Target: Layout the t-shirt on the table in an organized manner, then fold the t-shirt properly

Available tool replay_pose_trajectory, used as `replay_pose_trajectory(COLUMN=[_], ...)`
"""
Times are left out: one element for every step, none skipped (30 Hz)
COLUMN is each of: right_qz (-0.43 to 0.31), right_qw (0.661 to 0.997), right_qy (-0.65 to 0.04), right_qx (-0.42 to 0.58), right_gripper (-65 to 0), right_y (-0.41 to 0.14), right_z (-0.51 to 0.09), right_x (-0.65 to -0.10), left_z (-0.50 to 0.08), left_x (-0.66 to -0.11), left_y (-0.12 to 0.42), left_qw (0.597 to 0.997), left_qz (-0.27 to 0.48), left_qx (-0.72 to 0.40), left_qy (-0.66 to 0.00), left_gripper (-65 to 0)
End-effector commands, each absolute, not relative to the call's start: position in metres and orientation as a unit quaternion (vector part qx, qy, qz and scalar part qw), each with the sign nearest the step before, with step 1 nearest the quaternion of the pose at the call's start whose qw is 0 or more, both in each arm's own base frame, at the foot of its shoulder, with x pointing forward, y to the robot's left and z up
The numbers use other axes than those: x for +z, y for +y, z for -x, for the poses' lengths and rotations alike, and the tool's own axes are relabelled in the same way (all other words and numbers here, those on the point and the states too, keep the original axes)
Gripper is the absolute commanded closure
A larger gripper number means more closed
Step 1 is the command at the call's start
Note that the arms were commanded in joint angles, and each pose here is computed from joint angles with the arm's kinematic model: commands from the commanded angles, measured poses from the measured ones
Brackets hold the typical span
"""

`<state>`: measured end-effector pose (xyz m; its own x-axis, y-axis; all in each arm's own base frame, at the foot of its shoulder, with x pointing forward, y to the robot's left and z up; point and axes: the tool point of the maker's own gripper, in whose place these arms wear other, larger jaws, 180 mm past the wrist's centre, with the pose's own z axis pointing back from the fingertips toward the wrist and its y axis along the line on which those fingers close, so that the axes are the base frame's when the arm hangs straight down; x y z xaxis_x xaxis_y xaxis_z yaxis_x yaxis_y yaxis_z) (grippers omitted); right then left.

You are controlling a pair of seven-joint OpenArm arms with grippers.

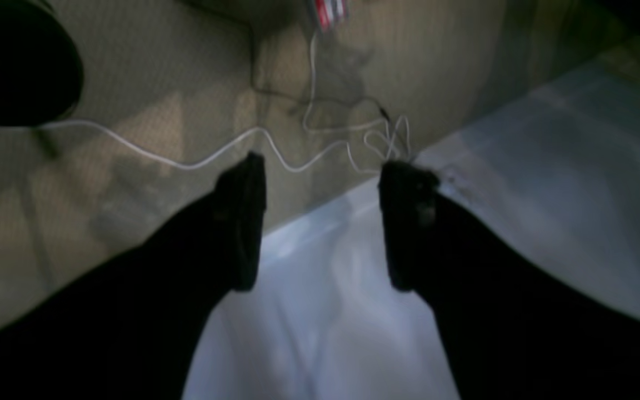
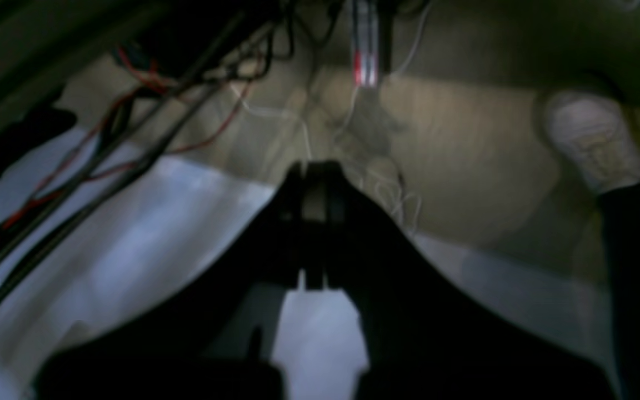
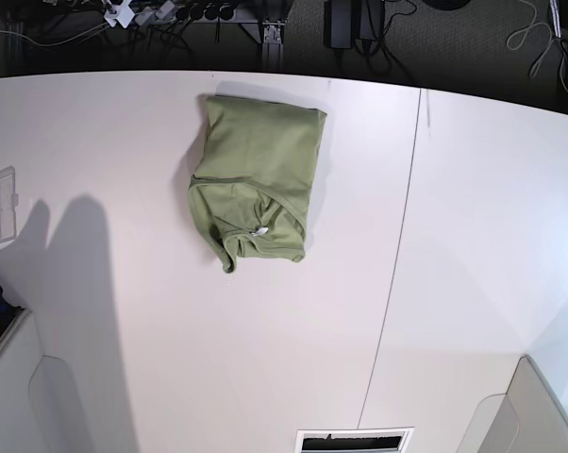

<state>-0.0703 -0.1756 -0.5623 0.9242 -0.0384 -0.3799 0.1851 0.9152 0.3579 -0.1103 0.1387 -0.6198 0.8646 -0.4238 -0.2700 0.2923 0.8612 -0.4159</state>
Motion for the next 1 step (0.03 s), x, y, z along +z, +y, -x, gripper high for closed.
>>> replay_pose_trajectory(right_qz=[-0.196], right_qw=[0.959], right_qy=[0.198], right_qx=[-0.056], right_gripper=[0.0], right_y=[-0.1751], right_z=[0.0717], right_x=[-0.5634], left_z=[0.1094], left_x=[-0.6215], left_y=[0.1421], left_qw=[0.948], left_qz=[0.178], left_qx=[-0.190], left_qy=[0.183], left_gripper=[-32.6])
